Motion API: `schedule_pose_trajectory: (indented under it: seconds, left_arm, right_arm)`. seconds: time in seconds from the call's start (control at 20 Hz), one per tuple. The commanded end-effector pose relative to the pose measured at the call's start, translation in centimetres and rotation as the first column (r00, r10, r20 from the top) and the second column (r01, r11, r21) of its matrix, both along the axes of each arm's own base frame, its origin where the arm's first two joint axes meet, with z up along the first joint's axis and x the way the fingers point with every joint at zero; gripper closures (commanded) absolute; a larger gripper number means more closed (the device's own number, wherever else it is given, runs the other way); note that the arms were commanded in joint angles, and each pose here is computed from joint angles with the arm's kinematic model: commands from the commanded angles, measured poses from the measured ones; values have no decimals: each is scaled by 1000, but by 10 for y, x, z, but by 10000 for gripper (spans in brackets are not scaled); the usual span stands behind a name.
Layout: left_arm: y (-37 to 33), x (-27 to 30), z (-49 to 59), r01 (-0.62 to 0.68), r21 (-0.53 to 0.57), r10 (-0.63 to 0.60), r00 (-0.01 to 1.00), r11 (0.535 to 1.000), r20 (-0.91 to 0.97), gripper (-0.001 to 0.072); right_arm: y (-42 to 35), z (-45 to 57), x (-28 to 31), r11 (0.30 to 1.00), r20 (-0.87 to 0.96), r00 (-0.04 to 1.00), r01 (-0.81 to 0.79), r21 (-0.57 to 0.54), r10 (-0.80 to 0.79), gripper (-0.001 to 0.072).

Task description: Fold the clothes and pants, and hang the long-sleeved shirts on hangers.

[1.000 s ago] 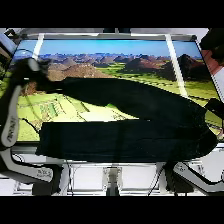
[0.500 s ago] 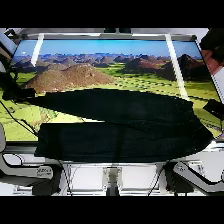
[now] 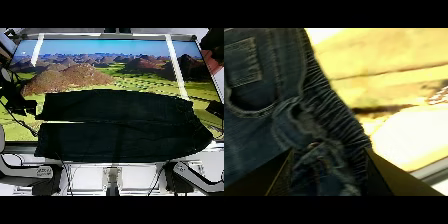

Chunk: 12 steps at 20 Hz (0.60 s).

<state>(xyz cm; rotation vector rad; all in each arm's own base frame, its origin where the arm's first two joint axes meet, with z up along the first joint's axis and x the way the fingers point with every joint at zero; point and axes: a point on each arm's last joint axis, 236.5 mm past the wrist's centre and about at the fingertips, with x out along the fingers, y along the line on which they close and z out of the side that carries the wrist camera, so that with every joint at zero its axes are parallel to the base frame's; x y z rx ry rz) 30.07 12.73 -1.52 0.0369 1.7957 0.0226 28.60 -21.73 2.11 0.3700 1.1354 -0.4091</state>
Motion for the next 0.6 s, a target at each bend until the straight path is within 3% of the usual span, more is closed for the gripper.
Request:
schedule_pose_trajectory:
  seconds: [0.0,0.25,0.55]
  left_arm:
    - [17,23,-1,-13,40,8,991,999,135,232]
    - [-7,111,-3,-102,-123,148,873,987,465,233]
    - [-22,132,-62,-153,-228,238,878,962,416,232]
  right_arm:
    - [-23,17,-7,996,-27,998,46,-83,-49,230]
    - [-21,28,-8,996,-31,998,59,-70,-61,230]
    - [-15,19,-8,998,-62,997,43,-37,-46,230]
